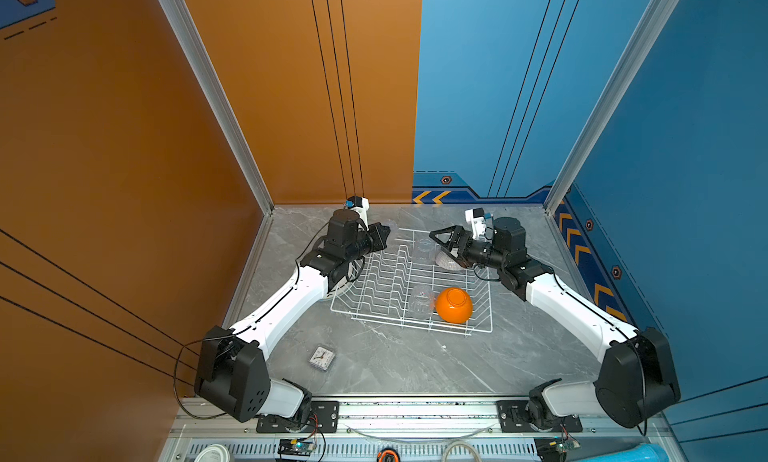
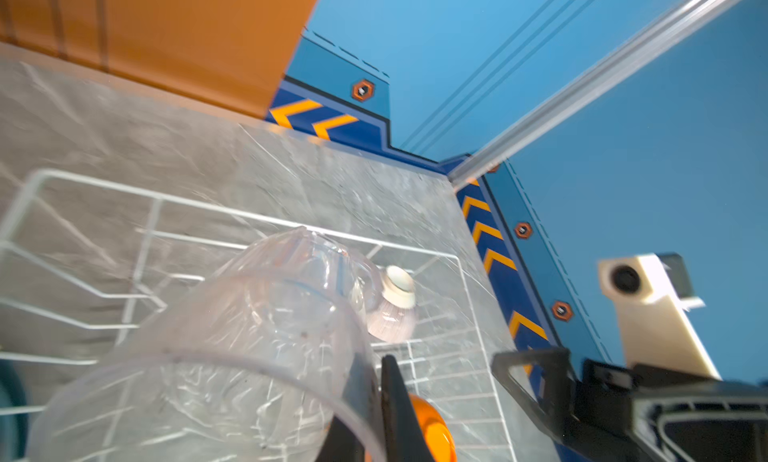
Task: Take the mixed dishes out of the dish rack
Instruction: 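Open the right gripper and withdraw while left carries the cup toward the plates, then lower the clear cup onto the table beside the plate stack with left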
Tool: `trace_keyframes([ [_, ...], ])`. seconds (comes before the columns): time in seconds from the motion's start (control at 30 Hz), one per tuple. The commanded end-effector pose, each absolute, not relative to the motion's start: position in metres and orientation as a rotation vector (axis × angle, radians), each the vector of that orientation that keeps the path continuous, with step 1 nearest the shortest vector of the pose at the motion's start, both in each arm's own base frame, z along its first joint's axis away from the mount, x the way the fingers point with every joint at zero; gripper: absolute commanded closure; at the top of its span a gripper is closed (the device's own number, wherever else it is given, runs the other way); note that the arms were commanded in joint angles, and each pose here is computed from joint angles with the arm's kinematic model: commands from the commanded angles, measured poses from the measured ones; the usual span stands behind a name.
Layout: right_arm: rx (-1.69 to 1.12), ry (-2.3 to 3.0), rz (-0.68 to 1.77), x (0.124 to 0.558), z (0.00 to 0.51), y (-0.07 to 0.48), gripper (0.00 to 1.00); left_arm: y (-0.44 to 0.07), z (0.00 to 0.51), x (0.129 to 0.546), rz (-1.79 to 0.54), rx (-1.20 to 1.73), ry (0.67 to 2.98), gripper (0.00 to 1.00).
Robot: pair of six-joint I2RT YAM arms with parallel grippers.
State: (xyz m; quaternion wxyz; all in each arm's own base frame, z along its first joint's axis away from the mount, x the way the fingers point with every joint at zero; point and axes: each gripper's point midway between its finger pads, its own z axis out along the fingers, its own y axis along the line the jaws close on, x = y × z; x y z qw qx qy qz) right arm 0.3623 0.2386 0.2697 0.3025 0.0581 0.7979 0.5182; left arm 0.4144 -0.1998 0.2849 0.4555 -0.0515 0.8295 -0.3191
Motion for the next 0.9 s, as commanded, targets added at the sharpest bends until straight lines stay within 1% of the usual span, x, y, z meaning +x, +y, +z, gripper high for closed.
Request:
trace_keyframes([
  [0.0,0.134,2.176,1.221,0.354,0.256,0.221,0.06,-0.141,0.278,0.426,-0.444,-0.194,2.108,1.0],
  [0.13,0.129,2.194,1.16,0.348,0.251,0.211,0.05,-0.084,0.268,0.443,-0.281,-0.327,2.139,1.0],
  [0.27,0.122,2.248,1.062,0.344,0.236,0.201,0.05,-0.029,0.246,0.461,-0.134,-0.447,2.195,1.0],
  [0.4,0.112,2.291,0.968,0.341,0.224,0.193,0.05,0.005,0.219,0.475,-0.002,-0.49,2.303,1.0],
  [0.53,0.098,2.31,0.905,0.334,0.216,0.185,0.05,0.043,0.193,0.494,0.204,-0.502,2.372,1.0],
  [0.73,0.097,2.316,0.901,0.324,0.211,0.182,0.05,0.067,0.175,0.515,0.317,-0.484,2.487,1.0],
  [0.87,0.076,2.341,0.859,0.32,0.202,0.181,0.04,0.069,0.161,0.519,0.27,-0.496,2.551,1.0],
])
